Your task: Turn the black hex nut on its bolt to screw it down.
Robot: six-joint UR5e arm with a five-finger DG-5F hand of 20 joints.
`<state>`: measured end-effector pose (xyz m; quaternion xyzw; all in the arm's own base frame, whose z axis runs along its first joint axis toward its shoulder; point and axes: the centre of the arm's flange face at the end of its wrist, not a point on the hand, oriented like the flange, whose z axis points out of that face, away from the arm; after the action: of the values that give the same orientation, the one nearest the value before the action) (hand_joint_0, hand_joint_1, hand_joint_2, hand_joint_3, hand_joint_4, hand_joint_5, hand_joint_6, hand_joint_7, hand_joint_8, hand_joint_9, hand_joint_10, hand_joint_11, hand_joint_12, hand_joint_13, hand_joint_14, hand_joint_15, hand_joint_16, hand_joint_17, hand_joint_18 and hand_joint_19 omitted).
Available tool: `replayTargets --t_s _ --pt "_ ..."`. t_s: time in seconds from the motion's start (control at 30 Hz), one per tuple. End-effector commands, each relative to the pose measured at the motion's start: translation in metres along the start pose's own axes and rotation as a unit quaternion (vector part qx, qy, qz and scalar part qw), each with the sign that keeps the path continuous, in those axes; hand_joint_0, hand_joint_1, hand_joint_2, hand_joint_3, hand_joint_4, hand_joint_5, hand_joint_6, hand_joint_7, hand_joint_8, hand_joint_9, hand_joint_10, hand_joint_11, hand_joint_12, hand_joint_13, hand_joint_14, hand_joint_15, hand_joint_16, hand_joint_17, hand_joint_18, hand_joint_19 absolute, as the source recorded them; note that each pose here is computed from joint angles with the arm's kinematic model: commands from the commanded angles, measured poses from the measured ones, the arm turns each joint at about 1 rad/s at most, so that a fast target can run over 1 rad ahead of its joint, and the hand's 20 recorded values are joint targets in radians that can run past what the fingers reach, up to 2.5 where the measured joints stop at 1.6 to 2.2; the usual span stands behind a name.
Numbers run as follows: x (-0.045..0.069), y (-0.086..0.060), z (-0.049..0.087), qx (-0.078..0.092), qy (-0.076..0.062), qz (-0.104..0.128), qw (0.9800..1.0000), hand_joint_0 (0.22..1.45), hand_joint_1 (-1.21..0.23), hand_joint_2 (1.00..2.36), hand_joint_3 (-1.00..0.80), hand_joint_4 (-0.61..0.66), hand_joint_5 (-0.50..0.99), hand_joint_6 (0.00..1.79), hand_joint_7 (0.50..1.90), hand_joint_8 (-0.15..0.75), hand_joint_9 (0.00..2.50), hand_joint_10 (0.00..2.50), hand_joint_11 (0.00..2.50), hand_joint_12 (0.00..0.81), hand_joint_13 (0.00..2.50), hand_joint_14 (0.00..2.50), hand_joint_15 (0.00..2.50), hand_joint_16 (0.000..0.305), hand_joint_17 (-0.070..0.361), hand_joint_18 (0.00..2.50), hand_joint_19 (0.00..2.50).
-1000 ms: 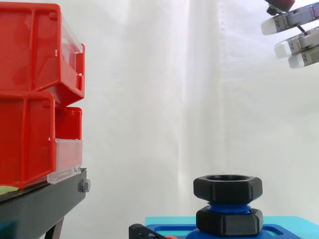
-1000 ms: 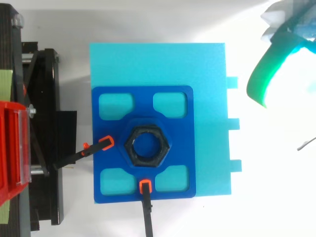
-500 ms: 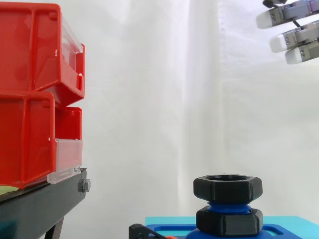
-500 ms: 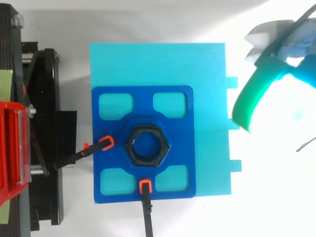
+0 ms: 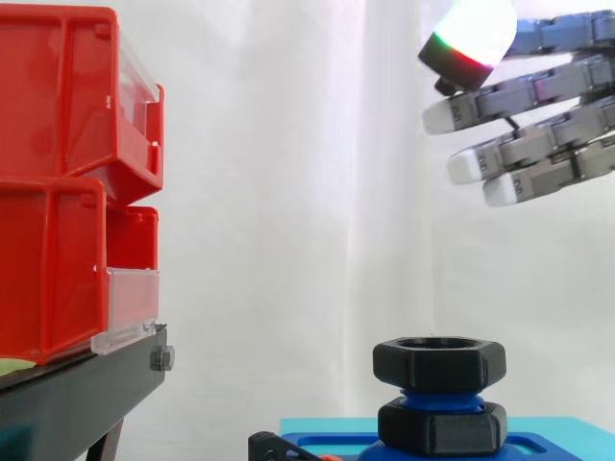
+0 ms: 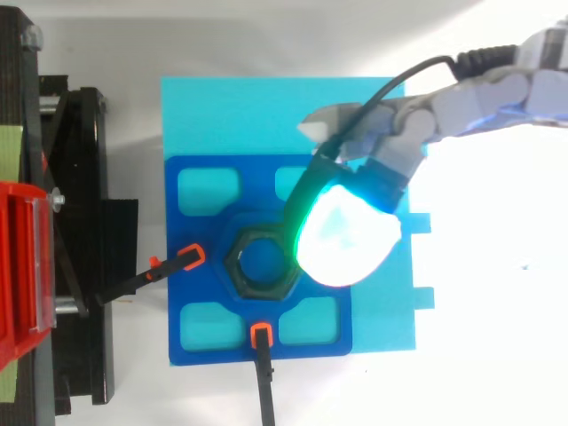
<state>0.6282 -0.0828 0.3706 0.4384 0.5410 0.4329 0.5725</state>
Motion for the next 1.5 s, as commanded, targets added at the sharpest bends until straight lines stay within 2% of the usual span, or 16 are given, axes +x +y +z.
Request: replayTargets --t_s 0.0,0.2,0.27,0.47,0.53,0.63,0.67,0.73,0.9,0.97,1.0,1.03,1.07,1.17,1.37,1.47 --pt "0.002 -0.003 0.004 -0.005 -0.002 -0.01 0.9999 0.5 -0.41 1.0 -0.5 0.14 -0.22 0.5 0.72 0.212 0.22 0.0 0.0 0.368 0.33 0.0 0.0 0.062 0.14 0.32 0.07" --pt "0.004 -0.003 0.006 -0.01 -0.004 -0.038 0.9992 0.5 -0.43 1.0 -0.5 0.15 -0.22 0.5 0.73 0.216 0.23 0.0 0.0 0.374 0.31 0.0 0.0 0.061 0.138 0.3 0.07" --pt "0.008 -0.006 0.007 -0.007 -0.002 -0.063 0.998 0.5 -0.43 1.0 -0.5 0.15 -0.21 0.5 0.74 0.219 0.24 0.0 0.0 0.375 0.3 0.0 0.0 0.061 0.138 0.3 0.07" --pt "0.013 -0.025 0.02 0.004 0.003 -0.089 0.996 0.5 -0.44 1.0 -0.5 0.17 -0.2 0.5 0.84 0.221 0.24 0.0 0.0 0.376 0.29 0.0 0.0 0.062 0.139 0.28 0.07" --pt "0.016 -0.025 0.036 -0.005 0.009 -0.103 0.9947 0.5 -0.44 1.0 -0.5 0.18 -0.19 0.5 0.86 0.221 0.24 0.0 0.0 0.376 0.29 0.0 0.0 0.061 0.138 0.28 0.07" --pt "0.017 -0.022 0.042 -0.012 0.009 -0.134 0.9909 0.5 -0.43 1.0 -0.5 0.18 -0.19 0.5 0.87 0.222 0.24 0.0 0.0 0.376 0.29 0.0 0.0 0.061 0.138 0.28 0.07" --pt "0.019 -0.026 0.043 -0.01 0.011 -0.16 0.987 0.5 -0.43 1.0 -0.5 0.18 -0.19 0.5 0.88 0.223 0.23 0.0 0.0 0.376 0.29 0.0 0.0 0.061 0.138 0.28 0.07" --pt "0.022 -0.03 0.046 -0.011 0.012 -0.182 0.9832 0.5 -0.44 1.0 -0.5 0.18 -0.19 0.5 0.89 0.224 0.23 0.0 0.0 0.376 0.29 0.0 0.0 0.062 0.139 0.28 0.07" --pt "0.024 -0.028 0.049 -0.027 0.006 -0.207 0.9781 0.5 -0.43 1.0 -0.5 0.2 -0.18 0.5 0.95 0.225 0.24 0.0 0.0 0.376 0.29 0.0 0.0 0.061 0.138 0.28 0.06" --pt "0.024 -0.026 0.05 -0.03 0.004 -0.223 0.9745 0.5 -0.43 1.0 -0.5 0.2 -0.17 0.5 0.99 0.226 0.24 0.0 0.0 0.375 0.29 0.0 0.0 0.061 0.137 0.29 0.07" --pt "0.025 -0.027 0.05 -0.031 0.003 -0.238 0.9707 0.5 -0.43 1.0 -0.5 0.2 -0.17 0.5 1.01 0.226 0.24 0.0 0.0 0.375 0.3 0.0 0.0 0.061 0.137 0.29 0.07" --pt "0.026 -0.031 0.052 -0.029 0.005 -0.244 0.9694 0.5 -0.43 1.0 -0.5 0.2 -0.17 0.5 1.01 0.227 0.24 0.0 0.0 0.375 0.3 0.0 0.0 0.061 0.137 0.29 0.08" --pt "0.027 -0.031 0.056 -0.029 0.005 -0.256 0.9661 0.5 -0.43 1.0 -0.5 0.2 -0.17 0.5 1.0 0.227 0.24 0.0 0.0 0.374 0.3 0.0 0.0 0.061 0.137 0.29 0.07" --pt "0.032 -0.034 0.068 -0.034 0.01 -0.268 0.9628 0.5 -0.43 1.0 -0.5 0.2 -0.17 0.5 1.0 0.227 0.24 0.0 0.0 0.374 0.3 0.0 0.0 0.061 0.138 0.3 0.08" --pt "0.032 -0.03 0.083 -0.032 0.017 -0.279 0.9596 0.5 -0.42 1.0 -0.5 0.2 -0.17 0.5 1.0 0.227 0.24 0.0 0.0 0.375 0.31 0.0 0.0 0.061 0.138 0.3 0.08" --pt "0.036 -0.028 0.085 -0.04 0.013 -0.292 0.9555 0.5 -0.42 1.0 -0.5 0.2 -0.17 0.5 0.99 0.226 0.24 0.0 0.0 0.375 0.31 0.0 0.0 0.061 0.138 0.31 0.08"
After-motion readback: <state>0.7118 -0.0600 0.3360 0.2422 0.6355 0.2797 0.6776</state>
